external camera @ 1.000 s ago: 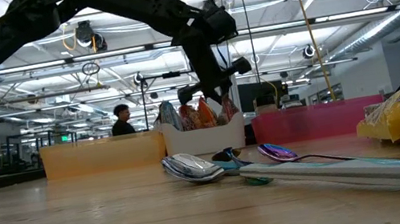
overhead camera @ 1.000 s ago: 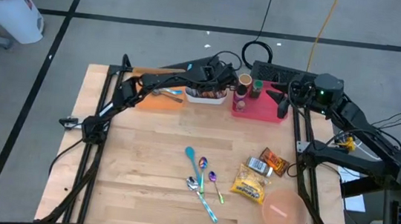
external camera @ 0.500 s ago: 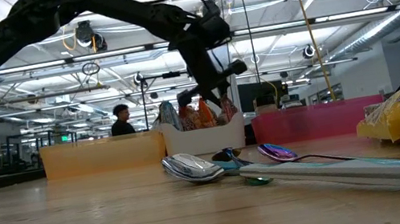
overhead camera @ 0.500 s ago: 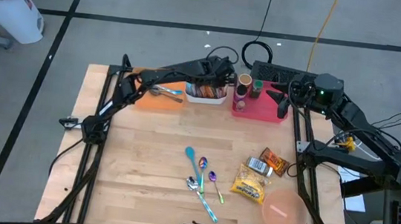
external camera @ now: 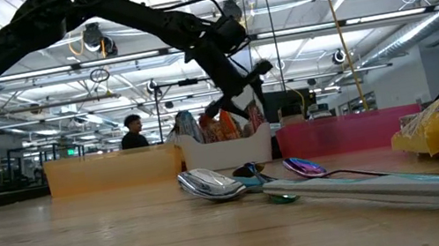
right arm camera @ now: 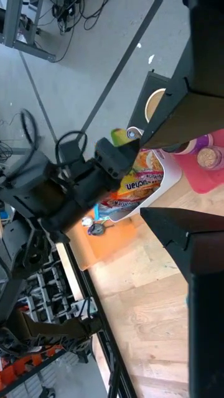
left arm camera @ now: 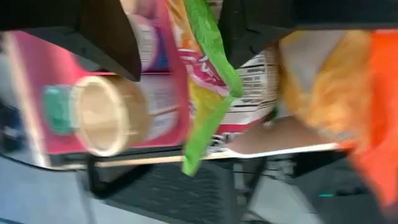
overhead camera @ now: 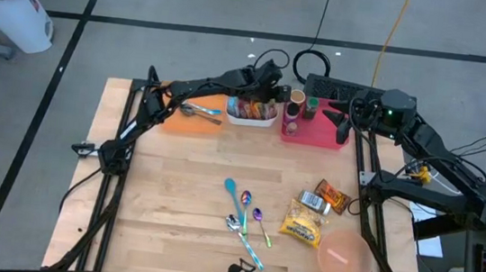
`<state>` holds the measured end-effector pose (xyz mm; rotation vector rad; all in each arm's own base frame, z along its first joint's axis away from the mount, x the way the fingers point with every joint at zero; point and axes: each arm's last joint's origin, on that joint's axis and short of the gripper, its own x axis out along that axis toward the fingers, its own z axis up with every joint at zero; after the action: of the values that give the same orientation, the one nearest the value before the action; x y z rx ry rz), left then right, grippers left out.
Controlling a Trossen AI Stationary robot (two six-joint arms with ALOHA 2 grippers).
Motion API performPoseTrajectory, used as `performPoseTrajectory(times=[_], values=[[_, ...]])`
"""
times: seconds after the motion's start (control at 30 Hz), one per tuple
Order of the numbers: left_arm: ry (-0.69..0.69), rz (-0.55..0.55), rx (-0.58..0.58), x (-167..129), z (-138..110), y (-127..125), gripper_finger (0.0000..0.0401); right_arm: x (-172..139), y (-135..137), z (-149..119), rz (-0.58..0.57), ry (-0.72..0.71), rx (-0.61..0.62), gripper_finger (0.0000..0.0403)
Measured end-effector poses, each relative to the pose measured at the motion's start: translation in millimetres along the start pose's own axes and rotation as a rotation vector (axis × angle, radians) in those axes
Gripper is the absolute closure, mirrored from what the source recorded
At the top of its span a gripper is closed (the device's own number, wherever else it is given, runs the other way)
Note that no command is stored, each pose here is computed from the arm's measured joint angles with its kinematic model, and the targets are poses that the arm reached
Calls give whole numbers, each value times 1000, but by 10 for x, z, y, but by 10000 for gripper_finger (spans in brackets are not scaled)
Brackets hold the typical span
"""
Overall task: Pick & Place Food Item
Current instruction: Put the green noodle pack into the white bin, then put the orange spice bag into the red bin
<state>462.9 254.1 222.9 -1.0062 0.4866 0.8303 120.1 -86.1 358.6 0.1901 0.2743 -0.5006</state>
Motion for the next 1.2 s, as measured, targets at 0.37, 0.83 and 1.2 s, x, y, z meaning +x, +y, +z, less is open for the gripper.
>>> performPoseTrajectory(times=[0.37, 0.83, 1.2], values=[[21, -6, 54, -405, 202, -16, 160, -2, 5, -10, 16, 11, 2, 248], [-42, -226, 219, -2054, 459, -325, 160, -2, 19, -2, 36, 3, 27, 248], [10, -568, 523, -3362, 157, -464, 160, -4, 22, 52, 39, -52, 26, 248]])
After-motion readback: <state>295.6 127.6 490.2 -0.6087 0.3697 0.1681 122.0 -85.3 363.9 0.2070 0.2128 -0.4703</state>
